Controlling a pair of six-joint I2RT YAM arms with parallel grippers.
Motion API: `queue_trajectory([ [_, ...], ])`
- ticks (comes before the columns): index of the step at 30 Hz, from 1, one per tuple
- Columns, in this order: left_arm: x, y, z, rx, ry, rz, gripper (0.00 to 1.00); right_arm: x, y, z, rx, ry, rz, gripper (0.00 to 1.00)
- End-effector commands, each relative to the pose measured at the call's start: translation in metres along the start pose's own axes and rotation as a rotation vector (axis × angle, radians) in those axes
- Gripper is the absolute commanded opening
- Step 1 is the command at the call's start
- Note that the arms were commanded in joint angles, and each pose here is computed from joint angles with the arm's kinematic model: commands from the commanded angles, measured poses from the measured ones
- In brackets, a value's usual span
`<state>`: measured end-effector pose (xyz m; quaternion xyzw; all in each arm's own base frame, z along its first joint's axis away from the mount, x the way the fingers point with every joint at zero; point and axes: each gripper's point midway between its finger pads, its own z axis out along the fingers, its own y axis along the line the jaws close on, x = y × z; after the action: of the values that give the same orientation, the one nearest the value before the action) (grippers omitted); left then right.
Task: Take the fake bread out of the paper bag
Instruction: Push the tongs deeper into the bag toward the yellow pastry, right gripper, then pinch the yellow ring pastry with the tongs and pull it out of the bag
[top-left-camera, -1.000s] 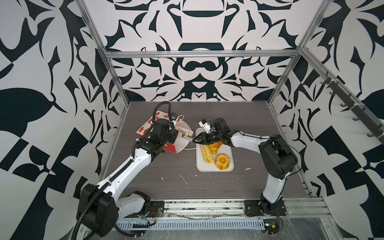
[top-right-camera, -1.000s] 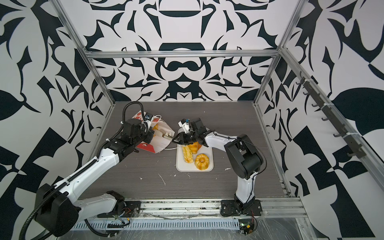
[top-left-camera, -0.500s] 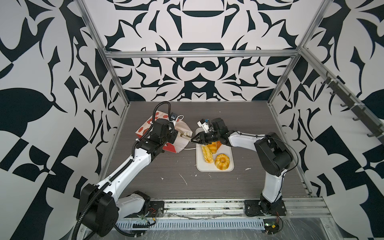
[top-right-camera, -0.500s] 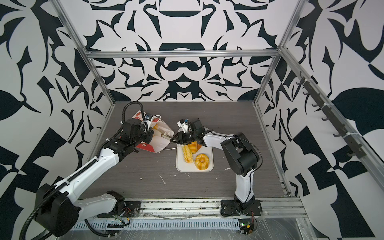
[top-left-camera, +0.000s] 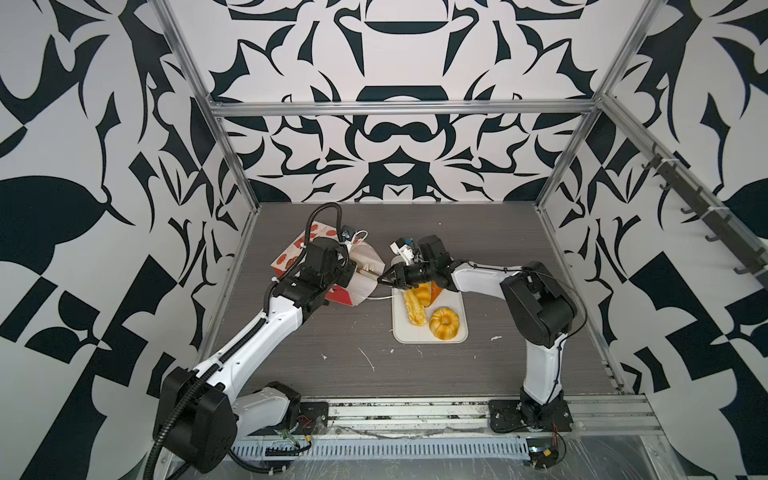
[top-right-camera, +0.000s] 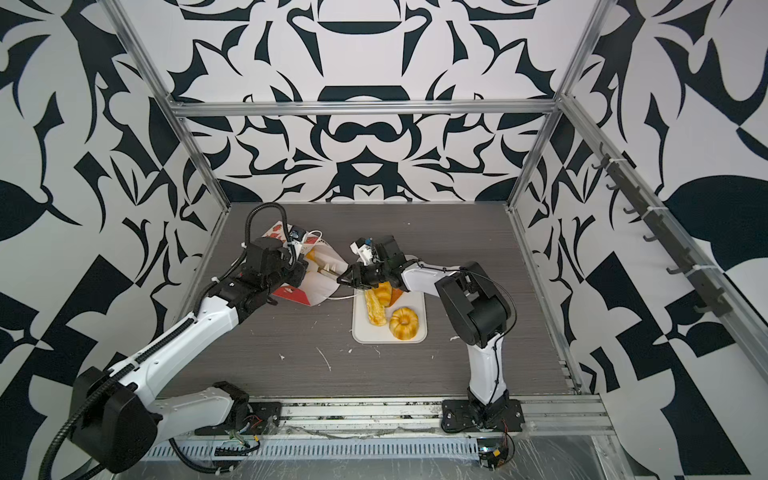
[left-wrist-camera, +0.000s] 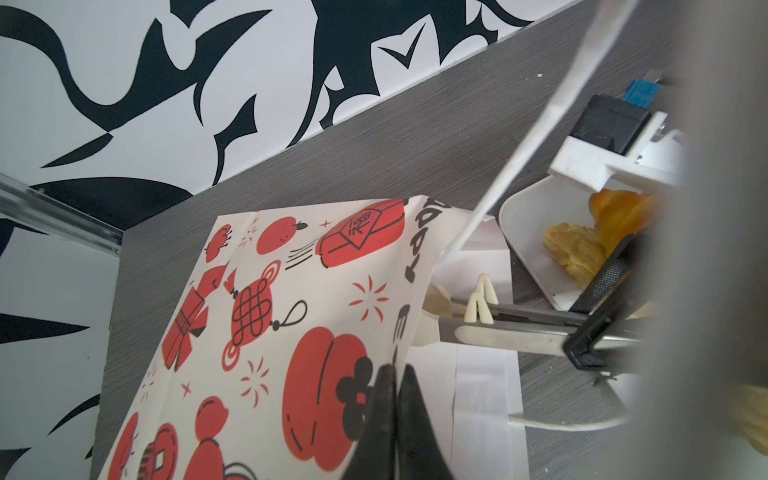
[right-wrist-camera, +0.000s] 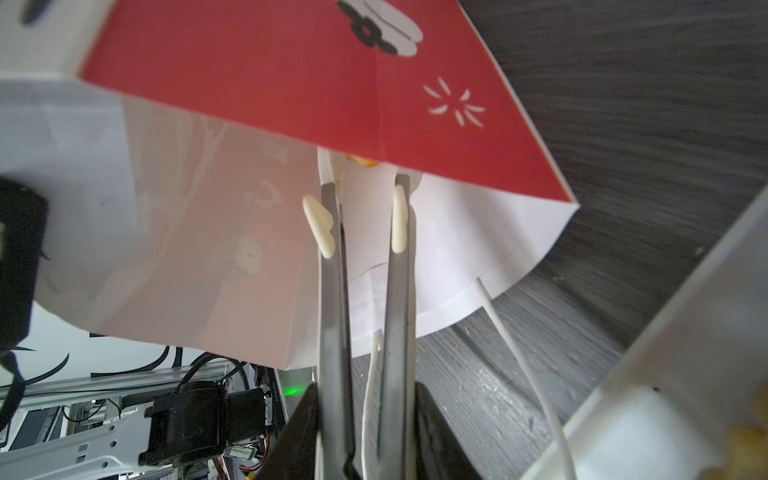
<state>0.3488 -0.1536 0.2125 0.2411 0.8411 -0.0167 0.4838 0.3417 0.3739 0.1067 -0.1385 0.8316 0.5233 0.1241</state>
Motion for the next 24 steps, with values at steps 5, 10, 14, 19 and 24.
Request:
queue_trajectory([
  [5,-0.012,-0.002,-0.003,0.014,-0.039,-0.006,0.00,-0.017,0.030,-0.002,-0.068,-0.033,-0.076,0.26],
  [10,-0.010,-0.002,-0.002,0.014,-0.036,-0.006,0.00,-0.017,0.033,-0.007,-0.063,-0.045,-0.091,0.13],
  [14,-0.011,-0.001,-0.003,0.010,-0.038,-0.006,0.00,-0.019,0.040,-0.013,-0.063,-0.062,-0.109,0.11],
  [19,-0.011,-0.001,-0.003,0.008,-0.041,-0.007,0.00,-0.019,0.045,-0.020,-0.042,-0.068,-0.134,0.10],
  [24,-0.011,-0.001,-0.004,0.008,-0.044,-0.007,0.00,-0.014,0.048,-0.028,-0.022,-0.062,-0.153,0.09],
])
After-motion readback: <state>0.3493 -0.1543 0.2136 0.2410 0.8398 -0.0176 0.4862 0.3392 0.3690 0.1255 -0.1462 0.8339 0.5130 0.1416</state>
